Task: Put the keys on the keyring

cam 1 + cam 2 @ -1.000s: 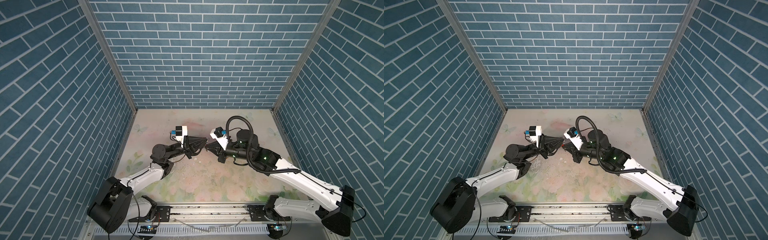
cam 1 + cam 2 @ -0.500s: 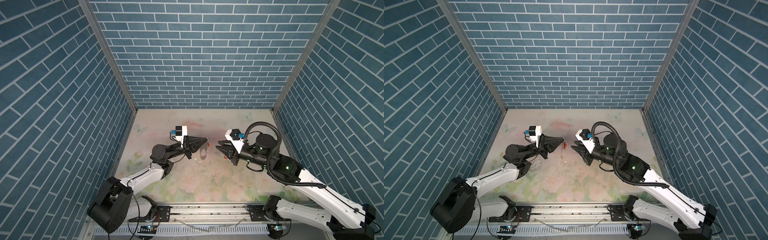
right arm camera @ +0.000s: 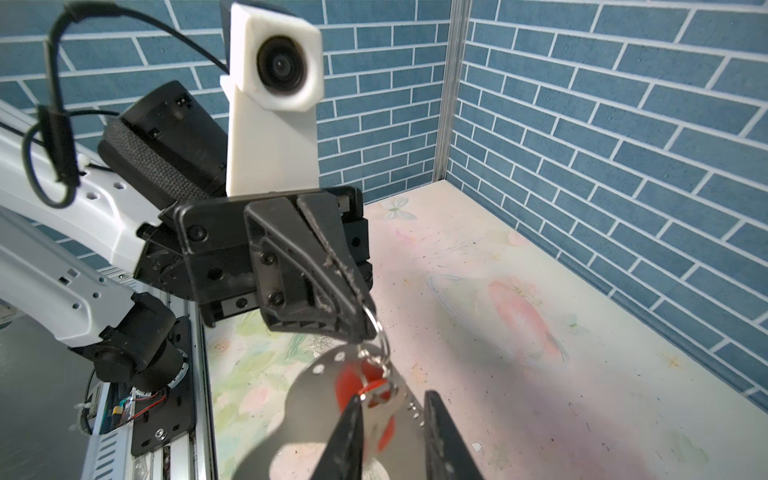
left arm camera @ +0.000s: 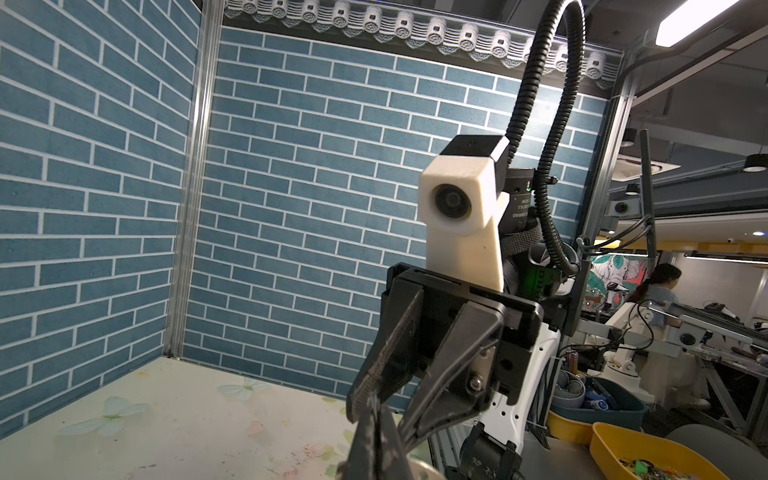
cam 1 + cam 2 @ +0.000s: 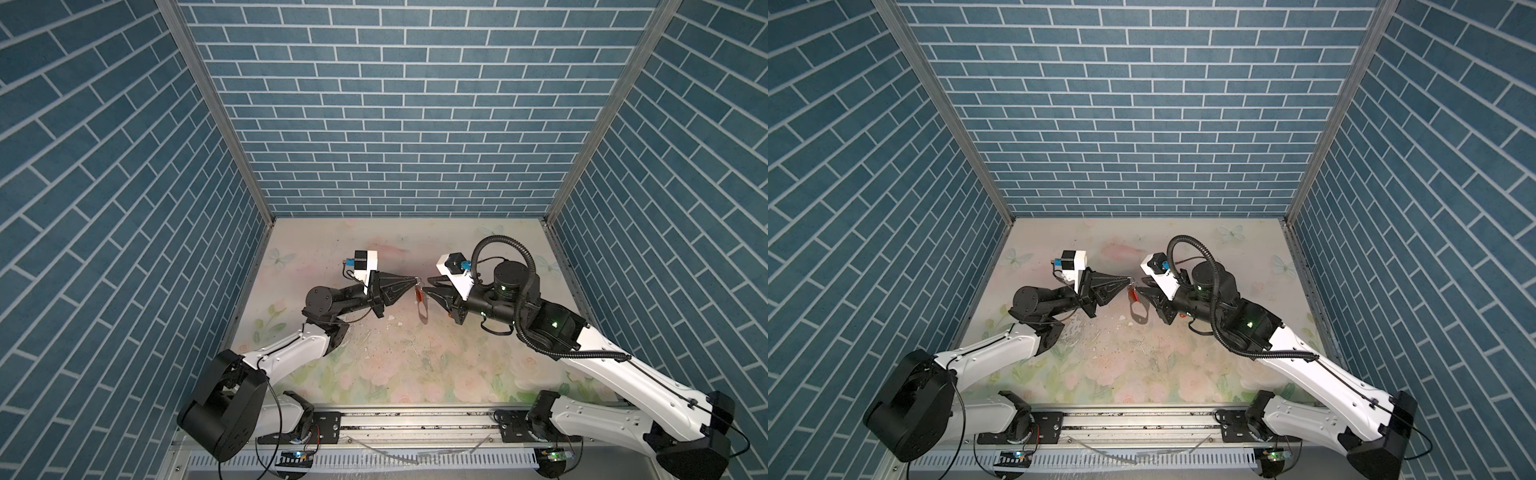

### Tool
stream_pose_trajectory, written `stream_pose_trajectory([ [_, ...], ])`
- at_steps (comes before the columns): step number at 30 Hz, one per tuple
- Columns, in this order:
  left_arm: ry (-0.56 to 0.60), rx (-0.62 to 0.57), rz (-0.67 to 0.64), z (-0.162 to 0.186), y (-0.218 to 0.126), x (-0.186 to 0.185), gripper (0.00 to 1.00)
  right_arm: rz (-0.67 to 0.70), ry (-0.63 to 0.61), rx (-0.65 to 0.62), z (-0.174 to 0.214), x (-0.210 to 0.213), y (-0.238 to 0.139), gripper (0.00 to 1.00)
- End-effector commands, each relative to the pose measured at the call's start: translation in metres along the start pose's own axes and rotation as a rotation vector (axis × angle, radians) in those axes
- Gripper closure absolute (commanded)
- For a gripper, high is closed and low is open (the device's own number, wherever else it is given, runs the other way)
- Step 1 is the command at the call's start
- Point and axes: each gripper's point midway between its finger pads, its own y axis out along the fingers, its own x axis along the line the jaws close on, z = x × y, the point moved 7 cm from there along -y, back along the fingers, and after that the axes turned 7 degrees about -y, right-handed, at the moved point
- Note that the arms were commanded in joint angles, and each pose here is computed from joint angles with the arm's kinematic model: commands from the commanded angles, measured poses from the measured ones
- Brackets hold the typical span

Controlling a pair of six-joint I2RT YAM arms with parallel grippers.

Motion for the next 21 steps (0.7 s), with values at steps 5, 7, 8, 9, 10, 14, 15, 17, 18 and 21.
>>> stream_pose_trajectory([
  [5, 0.044, -0.014, 0.047, -0.011, 0.003, -0.007, 1.0, 0.01, -0.029, -0.112, -0.035, -0.007, -0.005, 0.73],
  [7, 0.046, -0.014, 0.048, -0.011, 0.003, -0.008, 1.0, 0.004, -0.029, -0.112, -0.036, -0.007, -0.003, 0.73],
  [8, 0.046, -0.014, 0.049, -0.012, 0.003, -0.008, 1.0, 0.0, -0.028, -0.111, -0.035, -0.008, -0.002, 0.74],
  [9, 0.047, -0.013, 0.05, -0.011, 0.003, -0.008, 1.0, -0.008, -0.029, -0.113, -0.036, -0.007, -0.002, 0.74],
  [10, 0.05, -0.014, 0.051, -0.012, 0.003, -0.009, 1.0, -0.011, -0.028, -0.11, -0.036, -0.007, 0.0, 0.74],
  [14, 0.057, -0.018, 0.053, -0.013, 0.003, -0.01, 1.0, -0.038, -0.021, -0.102, -0.033, -0.005, 0.005, 0.75],
  [15, 0.06, -0.019, 0.053, -0.014, 0.003, -0.011, 1.0, -0.043, -0.02, -0.102, -0.033, -0.005, 0.005, 0.75],
  [17, 0.066, -0.022, 0.053, -0.014, 0.002, -0.012, 1.0, -0.054, -0.015, -0.099, -0.032, -0.004, 0.006, 0.76],
  [18, 0.068, -0.024, 0.053, -0.015, 0.002, -0.013, 1.0, -0.059, -0.013, -0.097, -0.03, -0.003, 0.007, 0.76],
  [21, 0.073, -0.028, 0.05, -0.015, 0.001, -0.013, 1.0, -0.07, -0.005, -0.097, -0.029, -0.002, 0.008, 0.76],
])
